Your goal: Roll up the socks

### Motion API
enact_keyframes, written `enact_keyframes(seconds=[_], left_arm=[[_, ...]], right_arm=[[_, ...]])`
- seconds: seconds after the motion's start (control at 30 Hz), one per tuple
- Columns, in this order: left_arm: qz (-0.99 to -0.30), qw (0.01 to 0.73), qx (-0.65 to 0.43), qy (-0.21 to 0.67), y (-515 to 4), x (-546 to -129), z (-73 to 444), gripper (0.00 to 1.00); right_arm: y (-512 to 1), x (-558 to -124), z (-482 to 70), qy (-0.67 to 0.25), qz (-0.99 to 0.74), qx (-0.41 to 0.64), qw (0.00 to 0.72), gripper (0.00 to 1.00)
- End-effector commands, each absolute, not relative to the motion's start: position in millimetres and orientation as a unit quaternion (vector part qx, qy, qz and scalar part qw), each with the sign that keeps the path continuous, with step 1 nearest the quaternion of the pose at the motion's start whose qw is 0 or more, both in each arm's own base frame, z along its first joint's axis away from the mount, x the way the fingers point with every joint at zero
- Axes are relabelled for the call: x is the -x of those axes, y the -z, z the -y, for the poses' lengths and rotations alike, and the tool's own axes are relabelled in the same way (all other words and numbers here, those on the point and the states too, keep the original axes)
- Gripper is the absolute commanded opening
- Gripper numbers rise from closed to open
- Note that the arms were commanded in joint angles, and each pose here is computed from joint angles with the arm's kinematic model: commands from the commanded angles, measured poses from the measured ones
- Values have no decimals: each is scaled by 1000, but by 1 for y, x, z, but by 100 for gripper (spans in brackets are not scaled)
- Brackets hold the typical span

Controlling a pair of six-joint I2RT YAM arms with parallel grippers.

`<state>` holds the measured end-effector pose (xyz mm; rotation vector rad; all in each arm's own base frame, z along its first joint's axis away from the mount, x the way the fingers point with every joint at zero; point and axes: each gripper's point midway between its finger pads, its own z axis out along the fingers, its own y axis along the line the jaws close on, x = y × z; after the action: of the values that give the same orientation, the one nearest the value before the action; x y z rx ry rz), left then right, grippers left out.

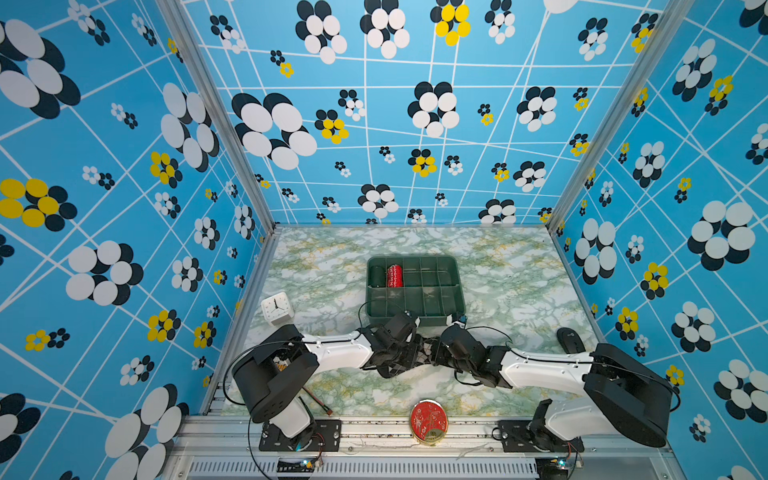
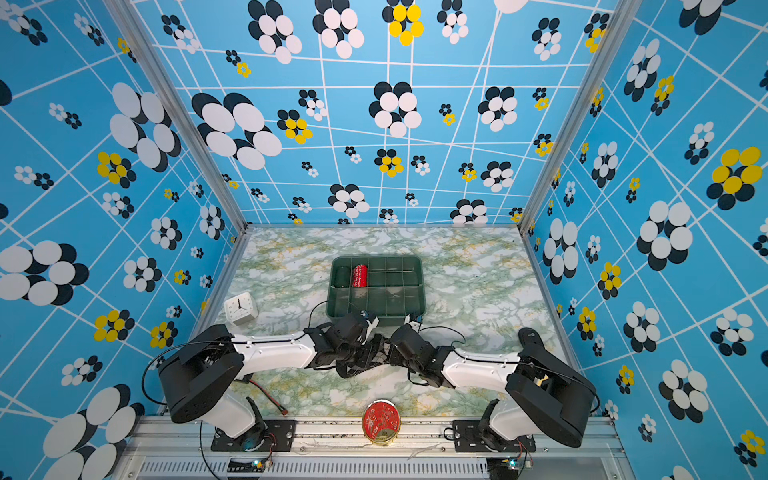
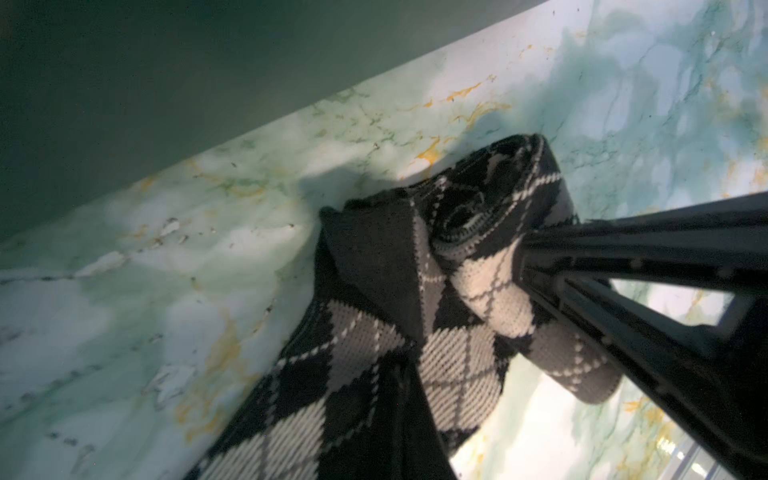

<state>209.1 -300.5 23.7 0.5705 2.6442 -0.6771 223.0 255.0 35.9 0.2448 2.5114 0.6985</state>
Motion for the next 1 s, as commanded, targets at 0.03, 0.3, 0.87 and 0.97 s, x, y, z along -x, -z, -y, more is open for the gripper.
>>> enact_keyframes(seconds=[0.03,0.3,0.87,0.97], left_arm=[[-945,144,-197,218,-4,-198,287,2],[-948,136,-198,210,2,-194,282,2],[-931,157,-204,258,-31,-204,306,2],[-922,167,-208,282,-50,-207,317,3]], right_arm=[[-23,-227,-235,-216,-931,-116,271,10],[-28,-235,-229,-212,-921,-136,298,10],[-7,-222,-253,-214,-940,-89,251,10],[-6,-220,-252,-207,-942,-86,248,10]])
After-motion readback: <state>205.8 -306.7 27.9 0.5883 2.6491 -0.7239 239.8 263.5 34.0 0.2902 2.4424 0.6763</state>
